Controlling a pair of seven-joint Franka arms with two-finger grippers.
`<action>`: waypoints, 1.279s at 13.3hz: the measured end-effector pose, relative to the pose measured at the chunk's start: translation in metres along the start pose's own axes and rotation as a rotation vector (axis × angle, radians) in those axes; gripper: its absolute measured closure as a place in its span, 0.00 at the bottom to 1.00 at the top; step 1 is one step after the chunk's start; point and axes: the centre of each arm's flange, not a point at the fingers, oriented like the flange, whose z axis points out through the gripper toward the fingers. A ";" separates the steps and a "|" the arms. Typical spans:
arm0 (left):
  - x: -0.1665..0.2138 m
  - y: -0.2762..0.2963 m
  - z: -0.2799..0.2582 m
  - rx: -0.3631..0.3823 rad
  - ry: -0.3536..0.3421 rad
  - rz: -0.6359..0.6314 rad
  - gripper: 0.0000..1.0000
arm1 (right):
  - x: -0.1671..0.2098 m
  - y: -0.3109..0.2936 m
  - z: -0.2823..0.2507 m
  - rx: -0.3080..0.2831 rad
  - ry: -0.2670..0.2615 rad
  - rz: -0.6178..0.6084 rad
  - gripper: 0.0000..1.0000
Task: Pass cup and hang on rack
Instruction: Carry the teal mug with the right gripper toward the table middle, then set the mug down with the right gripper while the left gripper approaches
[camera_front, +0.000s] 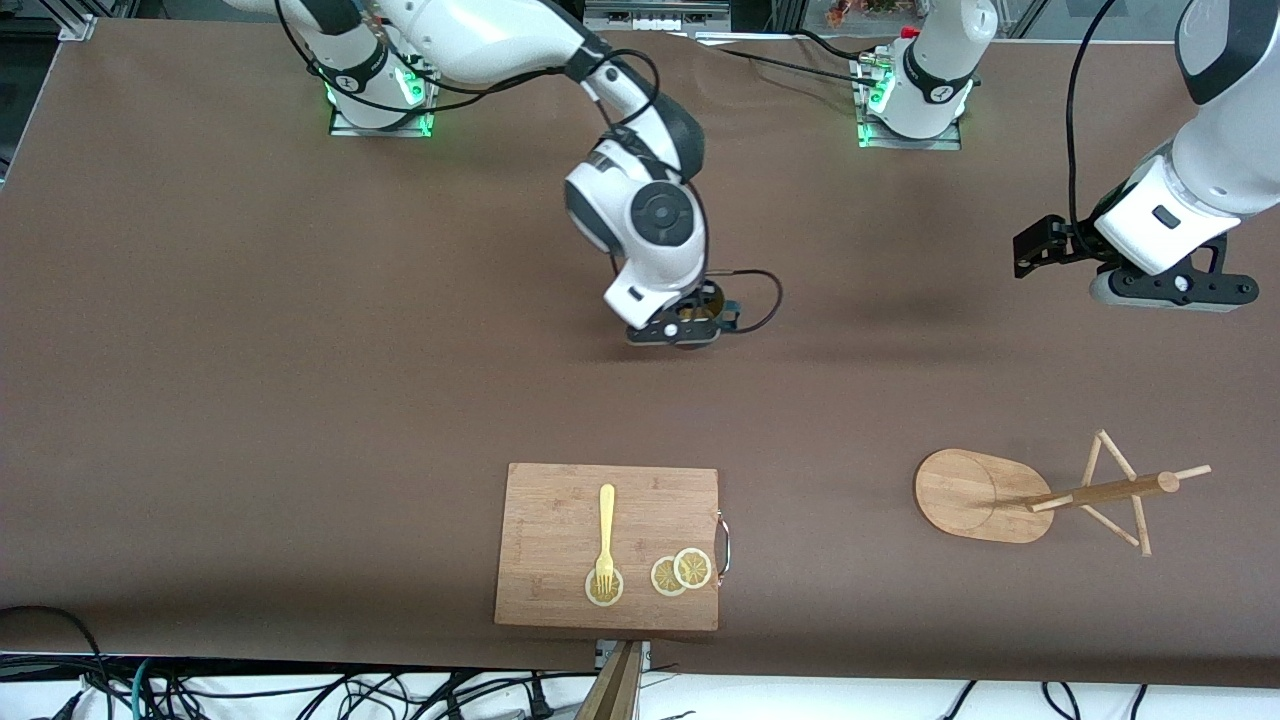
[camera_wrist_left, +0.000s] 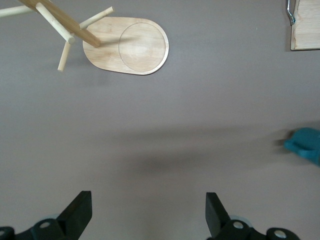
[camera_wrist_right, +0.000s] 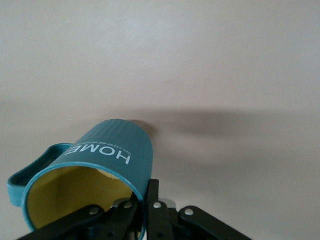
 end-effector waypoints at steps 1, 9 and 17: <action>0.001 0.000 0.002 0.000 -0.002 0.000 0.00 | -0.002 -0.006 0.007 0.008 0.017 -0.010 0.96; 0.029 0.000 0.012 -0.006 0.003 0.001 0.00 | -0.012 -0.025 0.019 0.038 0.068 -0.047 0.96; 0.100 -0.001 0.034 -0.025 0.062 0.000 0.00 | 0.001 -0.021 -0.009 0.050 0.090 -0.030 0.55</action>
